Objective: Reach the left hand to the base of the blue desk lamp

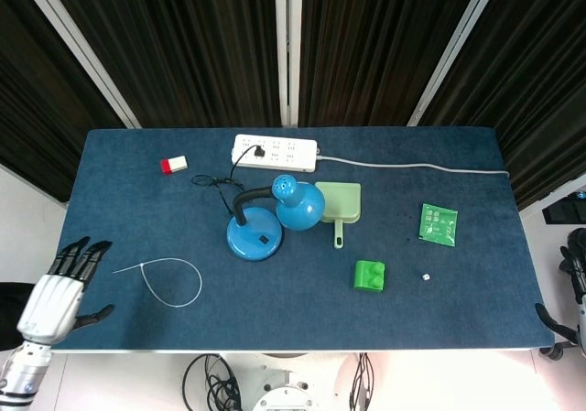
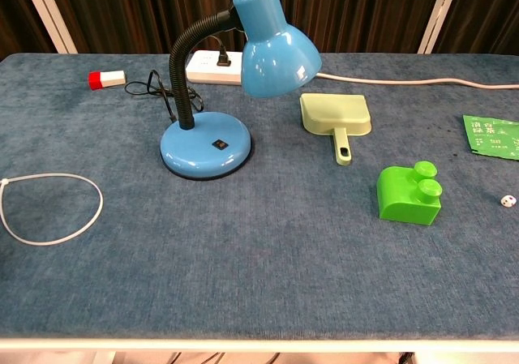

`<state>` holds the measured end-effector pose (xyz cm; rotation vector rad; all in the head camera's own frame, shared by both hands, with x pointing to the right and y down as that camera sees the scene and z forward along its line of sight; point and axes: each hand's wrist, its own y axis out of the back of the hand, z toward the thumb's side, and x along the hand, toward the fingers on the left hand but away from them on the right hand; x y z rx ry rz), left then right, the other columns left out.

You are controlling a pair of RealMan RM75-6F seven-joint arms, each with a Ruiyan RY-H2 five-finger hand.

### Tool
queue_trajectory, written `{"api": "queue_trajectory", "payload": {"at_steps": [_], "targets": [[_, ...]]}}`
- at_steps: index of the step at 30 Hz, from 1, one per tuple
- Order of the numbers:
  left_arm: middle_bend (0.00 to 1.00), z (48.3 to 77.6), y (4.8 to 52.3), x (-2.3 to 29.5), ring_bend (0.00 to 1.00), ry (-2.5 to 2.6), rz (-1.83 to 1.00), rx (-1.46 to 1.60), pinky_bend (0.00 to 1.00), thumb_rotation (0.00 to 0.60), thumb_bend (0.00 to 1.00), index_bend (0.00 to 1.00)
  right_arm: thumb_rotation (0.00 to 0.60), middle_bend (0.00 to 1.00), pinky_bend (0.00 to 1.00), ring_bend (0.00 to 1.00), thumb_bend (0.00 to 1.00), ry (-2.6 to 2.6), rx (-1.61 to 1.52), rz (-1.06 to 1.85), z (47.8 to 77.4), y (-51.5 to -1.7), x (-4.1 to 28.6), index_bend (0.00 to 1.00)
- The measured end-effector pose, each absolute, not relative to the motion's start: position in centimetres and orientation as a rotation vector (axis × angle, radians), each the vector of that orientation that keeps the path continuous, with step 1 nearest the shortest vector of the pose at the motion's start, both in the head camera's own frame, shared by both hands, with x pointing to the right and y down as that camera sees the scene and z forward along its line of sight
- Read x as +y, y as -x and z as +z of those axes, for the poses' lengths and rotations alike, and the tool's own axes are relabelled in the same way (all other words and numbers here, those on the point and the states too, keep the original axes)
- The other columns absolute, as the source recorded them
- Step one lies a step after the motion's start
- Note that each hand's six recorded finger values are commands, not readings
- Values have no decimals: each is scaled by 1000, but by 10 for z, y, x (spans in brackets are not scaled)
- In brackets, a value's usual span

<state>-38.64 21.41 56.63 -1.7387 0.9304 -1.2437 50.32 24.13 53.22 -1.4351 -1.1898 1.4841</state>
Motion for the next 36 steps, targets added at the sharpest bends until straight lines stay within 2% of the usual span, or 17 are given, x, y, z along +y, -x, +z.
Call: {"api": "queue_trajectory", "payload": {"at_steps": [2,3,5,8,15,21,36], "targets": [[390,573,370,209,382,1789,-1225,905,462,600,208,7,600,0,0,0,152,1437,-1187,1487,533,-502,242,0],[497,579,359,206,494,1822,-1213,883,537,600,222,5,600,0,0,0,152,1438,-1187,1487,533,-502,242,0],[648,587,339,200,636,1871,-1193,846,628,600,243,1,600,0,0,0,153,1444,-1186,1488,534,-501,245,0],[770,605,302,195,744,1956,-1166,788,711,600,288,0,600,0,0,0,153,1446,-1189,1487,534,-501,247,0],[795,651,231,196,780,2109,-1189,614,750,600,340,0,600,0,0,0,152,1436,-1203,1476,528,-502,248,0],[803,676,190,192,789,2162,-1212,538,758,600,382,0,600,0,0,0,153,1428,-1212,1483,523,-507,248,0],[819,710,159,166,802,2180,-1319,525,785,600,407,0,600,0,0,0,154,1439,-1207,1494,526,-508,247,0]]}}
